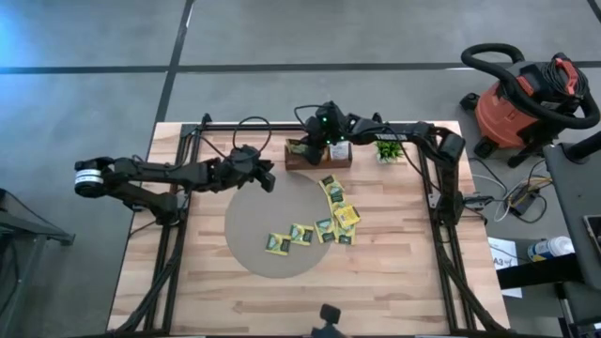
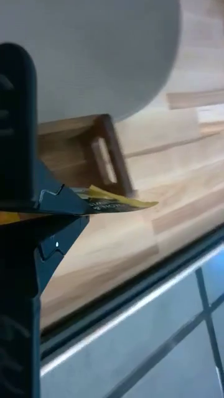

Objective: Pick & Place Tea
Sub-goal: Put the yellow tea sachet into the left compartment of the wooden organizer

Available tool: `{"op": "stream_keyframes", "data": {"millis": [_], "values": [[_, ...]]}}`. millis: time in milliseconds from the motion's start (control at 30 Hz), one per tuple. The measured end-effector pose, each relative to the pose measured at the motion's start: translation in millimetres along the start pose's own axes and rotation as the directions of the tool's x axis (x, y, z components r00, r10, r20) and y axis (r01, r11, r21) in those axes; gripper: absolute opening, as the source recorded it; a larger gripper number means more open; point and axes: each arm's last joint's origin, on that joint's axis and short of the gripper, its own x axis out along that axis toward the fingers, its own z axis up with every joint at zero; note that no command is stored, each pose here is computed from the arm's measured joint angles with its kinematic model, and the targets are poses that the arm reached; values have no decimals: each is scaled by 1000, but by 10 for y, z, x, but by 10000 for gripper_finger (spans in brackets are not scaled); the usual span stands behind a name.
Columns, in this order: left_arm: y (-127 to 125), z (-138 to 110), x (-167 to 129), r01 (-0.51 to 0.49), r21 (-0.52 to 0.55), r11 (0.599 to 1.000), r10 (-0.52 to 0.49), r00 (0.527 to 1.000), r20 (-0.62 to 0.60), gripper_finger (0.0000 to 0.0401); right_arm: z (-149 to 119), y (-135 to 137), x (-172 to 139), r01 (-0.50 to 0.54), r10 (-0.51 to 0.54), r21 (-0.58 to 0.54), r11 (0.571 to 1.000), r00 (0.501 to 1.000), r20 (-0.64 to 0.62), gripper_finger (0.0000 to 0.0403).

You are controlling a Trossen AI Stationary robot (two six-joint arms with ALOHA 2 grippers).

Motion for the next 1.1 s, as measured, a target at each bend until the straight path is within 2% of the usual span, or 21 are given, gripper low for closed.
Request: {"op": "stream_keyframes", "data": {"millis": [267, 500, 700, 933, 1100], "values": [[13, -3, 15, -8, 1, 1000, 8, 1000, -4, 67, -83, 93, 94, -15, 10, -95, 995, 999, -54, 8], [12, -3, 16, -8, 0, 1000, 8, 1000, -3, 67, -142, 113, 95, 76, -105, -206, 976, 986, -132, 8], [12, -3, 16, -8, 2, 1000, 8, 1000, -3, 67, -120, 112, 90, 105, -132, -217, 970, 984, -117, 13], [13, -12, 16, 1, 5, 1000, -1, 1000, -17, 67, 18, 129, 65, 129, -150, -226, 965, 986, -78, 43], [9, -15, 16, 14, 6, 1000, -14, 1000, -26, 67, 85, 128, 21, 118, -149, -227, 967, 981, -123, 62]]}}
